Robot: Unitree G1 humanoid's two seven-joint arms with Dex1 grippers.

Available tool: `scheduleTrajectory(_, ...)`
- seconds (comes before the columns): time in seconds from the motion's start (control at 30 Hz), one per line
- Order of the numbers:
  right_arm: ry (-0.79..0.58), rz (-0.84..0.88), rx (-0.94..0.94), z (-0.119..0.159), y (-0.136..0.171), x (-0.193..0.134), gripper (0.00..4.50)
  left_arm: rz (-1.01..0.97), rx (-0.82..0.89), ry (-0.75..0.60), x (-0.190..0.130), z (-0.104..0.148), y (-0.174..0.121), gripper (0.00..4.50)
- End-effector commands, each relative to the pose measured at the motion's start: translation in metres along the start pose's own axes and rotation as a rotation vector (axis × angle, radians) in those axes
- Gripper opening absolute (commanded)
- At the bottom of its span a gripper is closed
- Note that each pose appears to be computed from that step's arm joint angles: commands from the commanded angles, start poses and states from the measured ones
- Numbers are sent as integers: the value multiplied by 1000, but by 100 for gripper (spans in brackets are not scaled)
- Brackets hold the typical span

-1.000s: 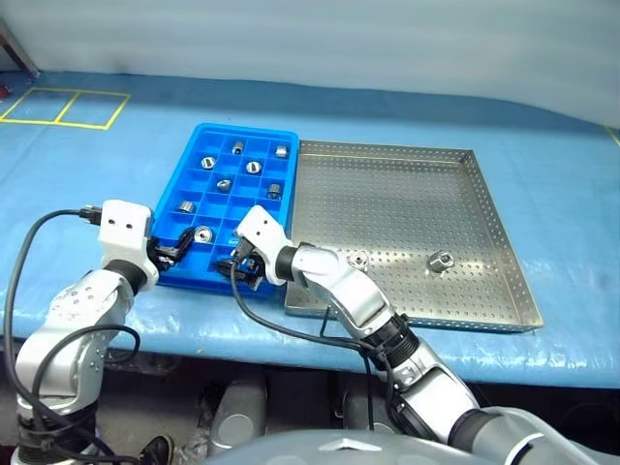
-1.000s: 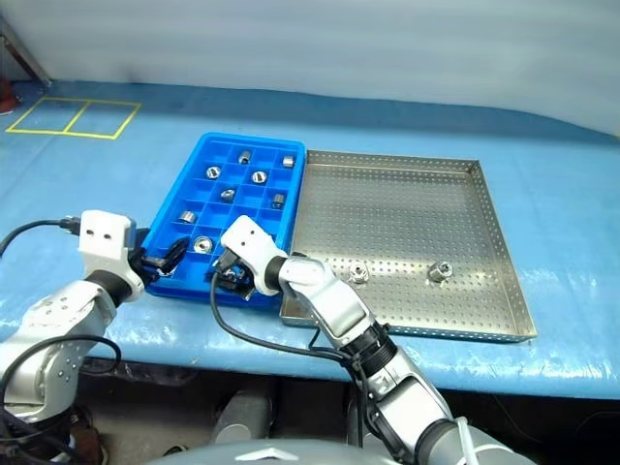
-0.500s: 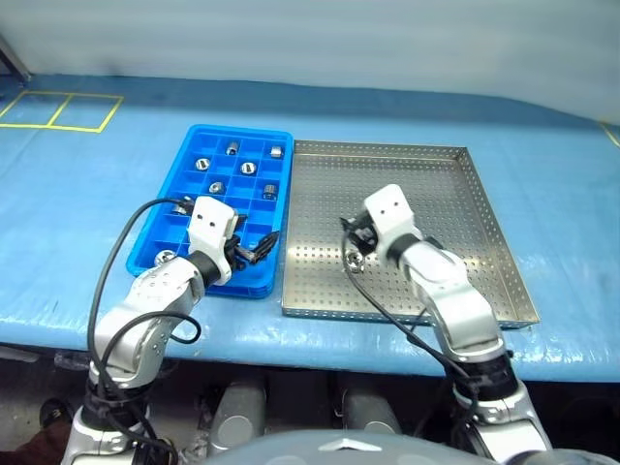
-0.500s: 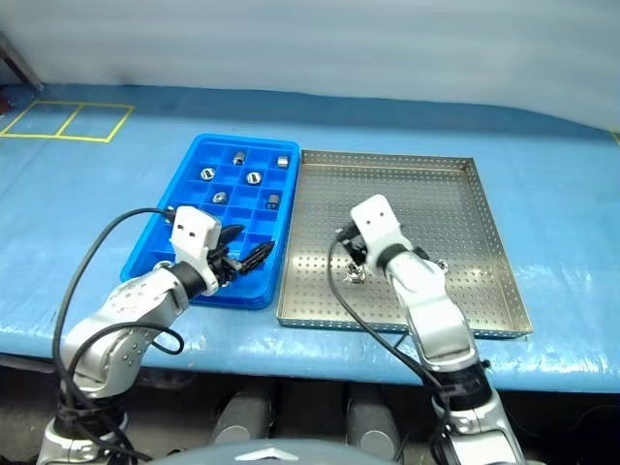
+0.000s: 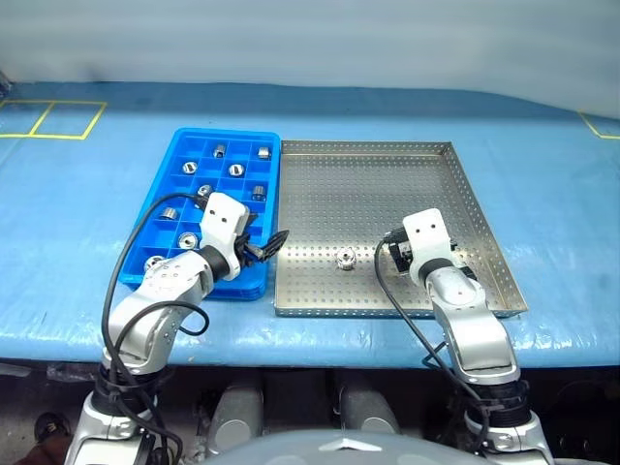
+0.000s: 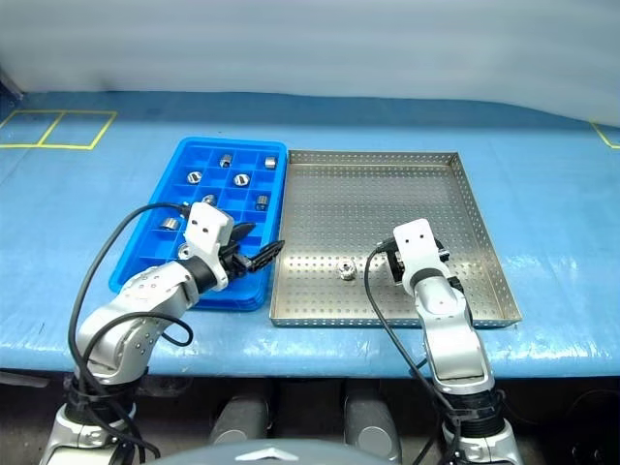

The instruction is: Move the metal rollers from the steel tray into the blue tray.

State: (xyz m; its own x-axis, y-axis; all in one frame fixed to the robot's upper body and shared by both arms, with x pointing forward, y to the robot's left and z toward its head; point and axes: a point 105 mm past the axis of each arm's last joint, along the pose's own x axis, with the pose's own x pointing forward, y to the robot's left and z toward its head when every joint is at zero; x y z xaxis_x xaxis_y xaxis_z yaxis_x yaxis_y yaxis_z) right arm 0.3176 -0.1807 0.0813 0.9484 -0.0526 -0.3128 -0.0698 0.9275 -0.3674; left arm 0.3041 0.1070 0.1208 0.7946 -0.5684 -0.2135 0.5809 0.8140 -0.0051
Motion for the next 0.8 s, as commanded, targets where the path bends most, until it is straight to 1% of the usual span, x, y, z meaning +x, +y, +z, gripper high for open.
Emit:
scheduleTrajectory(0.03, 5, -59, 17, -1, -10, -4, 367, 1, 15, -16, -2, 4, -3, 386)
scheduleTrajectory(0.17, 44, -131, 116, -13, -22, -9, 367, 18, 7, -11, -4, 2, -1, 386)
scheduleTrajectory(0.3, 59, -218, 156, -19, -33, -11, 367, 16, 5, -8, -3, 1, -1, 386)
scheduleTrajectory(0.47, 69, -188, 252, -23, -27, -6, 367, 12, 4, -6, 1, 0, -2, 386)
scheduleTrajectory(0.57, 76, -164, 301, -26, -23, -4, 308, 16, 7, -7, 1, 1, -1, 386)
scheduleTrajectory(0.67, 67, -149, 335, -22, -20, -4, 209, 29, 8, -8, 0, 2, 2, 386)
scheduleTrajectory(0.7, 65, -149, 335, -21, -20, -3, 188, 35, 7, -8, -1, 2, 4, 386)
scheduleTrajectory(0.8, 52, -155, 318, -18, -20, -2, 188, 47, 9, -8, -2, 2, 6, 386)
